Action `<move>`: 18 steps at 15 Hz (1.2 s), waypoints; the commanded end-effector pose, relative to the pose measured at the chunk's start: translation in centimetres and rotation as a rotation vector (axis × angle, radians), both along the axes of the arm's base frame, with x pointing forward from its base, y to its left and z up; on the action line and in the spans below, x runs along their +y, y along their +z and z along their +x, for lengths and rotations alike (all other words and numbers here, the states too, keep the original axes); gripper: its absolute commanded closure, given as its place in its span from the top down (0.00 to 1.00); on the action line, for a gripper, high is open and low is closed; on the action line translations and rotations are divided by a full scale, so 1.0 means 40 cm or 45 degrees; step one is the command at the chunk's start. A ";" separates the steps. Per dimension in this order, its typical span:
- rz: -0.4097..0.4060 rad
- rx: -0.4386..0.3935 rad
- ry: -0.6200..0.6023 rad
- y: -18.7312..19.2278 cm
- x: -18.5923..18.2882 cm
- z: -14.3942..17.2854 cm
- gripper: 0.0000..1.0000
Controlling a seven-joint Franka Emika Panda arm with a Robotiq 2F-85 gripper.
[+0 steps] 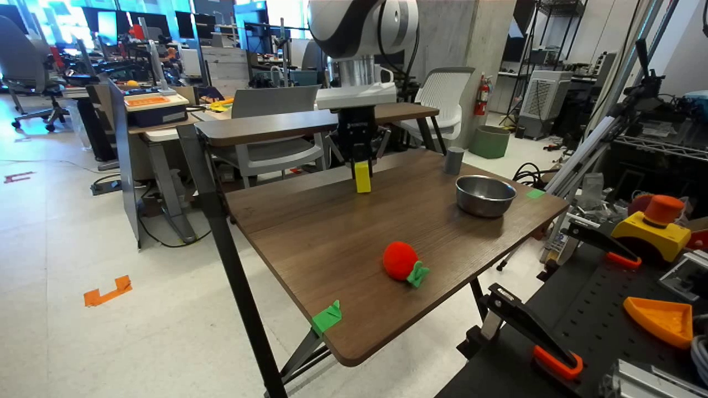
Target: Pick up the yellow block from the table and put it in the silver pot.
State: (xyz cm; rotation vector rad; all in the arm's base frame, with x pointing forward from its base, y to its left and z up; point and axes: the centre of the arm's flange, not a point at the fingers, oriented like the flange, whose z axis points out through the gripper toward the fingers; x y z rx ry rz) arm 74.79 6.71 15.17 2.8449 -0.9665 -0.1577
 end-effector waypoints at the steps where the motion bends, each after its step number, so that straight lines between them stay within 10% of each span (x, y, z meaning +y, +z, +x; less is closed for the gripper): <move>1: 0.060 -0.021 -0.003 0.072 0.033 -0.009 0.08; 9: 0.099 -0.133 0.010 0.313 0.001 -0.212 0.08; 18: 0.096 0.053 0.302 0.383 -0.281 -0.440 0.08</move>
